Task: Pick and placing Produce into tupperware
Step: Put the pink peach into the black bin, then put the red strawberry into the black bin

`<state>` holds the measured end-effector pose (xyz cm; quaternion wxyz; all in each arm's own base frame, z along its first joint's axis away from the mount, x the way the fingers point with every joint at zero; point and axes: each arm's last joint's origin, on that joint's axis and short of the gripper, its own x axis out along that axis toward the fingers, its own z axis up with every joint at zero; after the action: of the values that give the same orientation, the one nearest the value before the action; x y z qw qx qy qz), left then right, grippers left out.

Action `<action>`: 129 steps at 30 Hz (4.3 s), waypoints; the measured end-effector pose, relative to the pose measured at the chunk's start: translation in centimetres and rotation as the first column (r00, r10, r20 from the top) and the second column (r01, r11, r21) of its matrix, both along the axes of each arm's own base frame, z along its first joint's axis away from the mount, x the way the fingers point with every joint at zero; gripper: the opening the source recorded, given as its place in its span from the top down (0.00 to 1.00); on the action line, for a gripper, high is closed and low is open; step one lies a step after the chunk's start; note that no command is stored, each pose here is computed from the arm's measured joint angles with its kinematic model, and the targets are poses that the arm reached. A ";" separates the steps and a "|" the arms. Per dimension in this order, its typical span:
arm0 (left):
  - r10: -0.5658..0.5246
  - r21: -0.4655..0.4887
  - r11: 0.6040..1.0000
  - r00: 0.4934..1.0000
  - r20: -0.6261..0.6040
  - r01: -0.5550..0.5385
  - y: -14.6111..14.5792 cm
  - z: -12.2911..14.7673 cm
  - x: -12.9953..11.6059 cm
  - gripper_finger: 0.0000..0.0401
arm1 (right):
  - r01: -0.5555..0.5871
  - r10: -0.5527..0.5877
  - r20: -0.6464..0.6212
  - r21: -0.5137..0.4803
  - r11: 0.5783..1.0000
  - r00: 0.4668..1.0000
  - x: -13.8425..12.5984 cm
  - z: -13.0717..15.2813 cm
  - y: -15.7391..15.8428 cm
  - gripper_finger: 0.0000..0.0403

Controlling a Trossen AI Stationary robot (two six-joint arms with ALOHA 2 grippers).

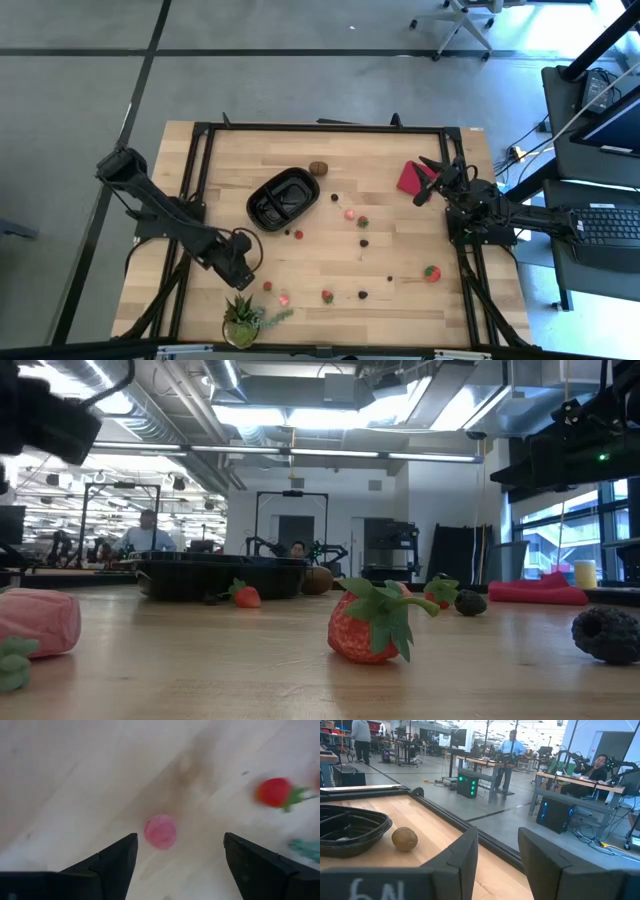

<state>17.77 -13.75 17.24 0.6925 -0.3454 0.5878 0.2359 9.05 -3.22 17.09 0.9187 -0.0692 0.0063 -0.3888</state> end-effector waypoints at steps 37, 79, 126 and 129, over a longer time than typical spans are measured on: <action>0.014 0.137 0.991 0.995 -0.100 0.000 0.0 -2.4 0.2 0.53 | 0.000 0.000 0.003 0.003 1.000 1.000 0.0 0.0 0.0 0.65; -0.169 0.214 0.959 0.982 -0.084 0.184 2.3 -2.3 1.9 0.86 | 0.000 0.000 0.002 0.004 1.000 1.000 0.0 0.0 0.0 0.65; -0.268 0.717 0.691 0.954 0.135 0.093 16.2 4.0 8.2 0.67 | -0.001 0.001 0.003 0.004 1.000 1.000 0.0 0.0 0.0 0.65; -0.256 0.717 0.692 0.957 0.135 0.084 16.6 4.0 8.2 0.64 | -0.001 0.001 0.003 0.004 1.000 1.000 0.0 0.0 0.0 0.65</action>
<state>25.97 2.83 21.22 0.8520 -0.0230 0.4008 0.3361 9.05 -3.22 17.08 0.9190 -0.0669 0.0055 -0.3885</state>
